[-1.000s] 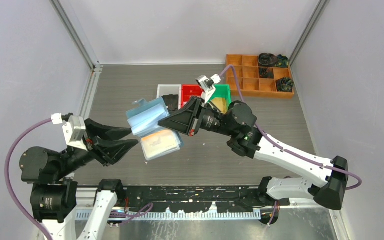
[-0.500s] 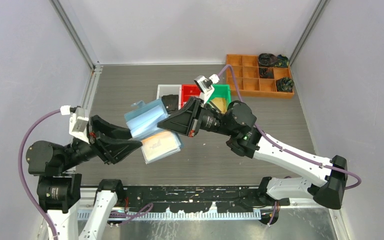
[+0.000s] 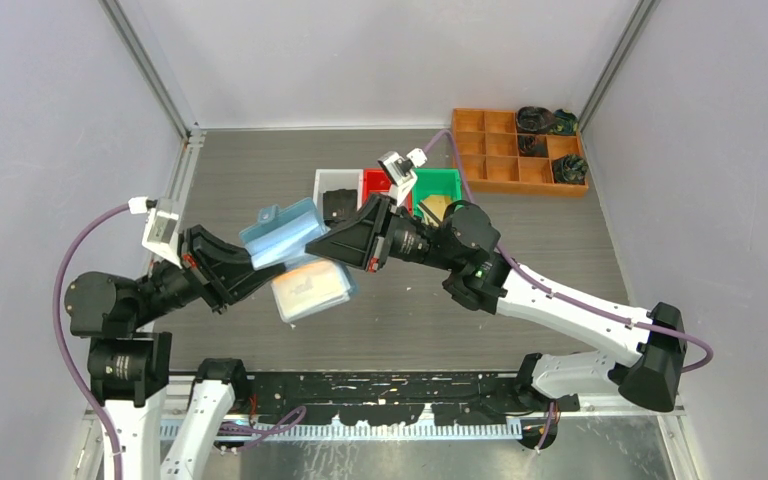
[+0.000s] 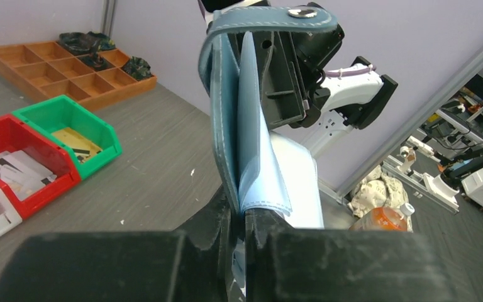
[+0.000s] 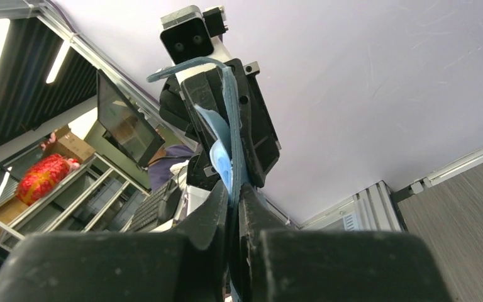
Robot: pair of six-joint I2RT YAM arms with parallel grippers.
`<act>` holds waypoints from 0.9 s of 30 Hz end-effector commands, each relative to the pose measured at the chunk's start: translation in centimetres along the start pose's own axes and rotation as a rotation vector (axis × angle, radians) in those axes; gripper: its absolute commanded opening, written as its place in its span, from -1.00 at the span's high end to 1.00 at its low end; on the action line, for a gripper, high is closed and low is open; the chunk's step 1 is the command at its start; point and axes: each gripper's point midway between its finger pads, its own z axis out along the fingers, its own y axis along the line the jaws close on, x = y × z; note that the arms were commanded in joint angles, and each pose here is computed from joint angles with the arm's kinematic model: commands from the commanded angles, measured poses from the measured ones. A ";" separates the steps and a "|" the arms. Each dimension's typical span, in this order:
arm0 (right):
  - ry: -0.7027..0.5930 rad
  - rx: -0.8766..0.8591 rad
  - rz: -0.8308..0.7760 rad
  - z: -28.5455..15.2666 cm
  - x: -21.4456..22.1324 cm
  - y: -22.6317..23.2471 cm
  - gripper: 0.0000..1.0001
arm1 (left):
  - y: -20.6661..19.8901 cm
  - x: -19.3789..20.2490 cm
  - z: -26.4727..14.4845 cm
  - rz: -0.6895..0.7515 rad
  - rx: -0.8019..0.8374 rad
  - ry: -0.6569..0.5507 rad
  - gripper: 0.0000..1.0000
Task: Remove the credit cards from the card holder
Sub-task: Open the card holder.
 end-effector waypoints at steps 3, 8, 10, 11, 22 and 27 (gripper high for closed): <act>-0.025 -0.147 -0.043 -0.2 -1.2 5.0 0.25 | 2.3 -1.8 0.3 -0.002 -0.114 -0.113 1.00; -0.017 -0.161 -0.051 -1.3 -0.6 5.2 -0.22 | 2.4 -2.5 0.3 -0.063 -0.134 -0.163 1.00; -0.017 -0.154 -0.053 -1.8 -0.4 5.1 -0.22 | 2.2 -2.6 0.3 -0.087 -0.127 -0.163 1.00; -0.013 -0.144 -0.051 -2.1 -0.1 4.8 -0.22 | 1.9 -2.8 0.3 -0.092 -0.119 -0.163 1.00; 0.033 -0.086 -0.057 -4.8 1.8 3.9 -0.13 | 0.6 -3.6 0.4 -0.119 -0.093 -0.157 1.00; 0.038 -0.066 -0.069 -5.6 2.1 3.8 -0.02 | 0.3 -3.7 0.4 -0.118 -0.086 -0.154 1.00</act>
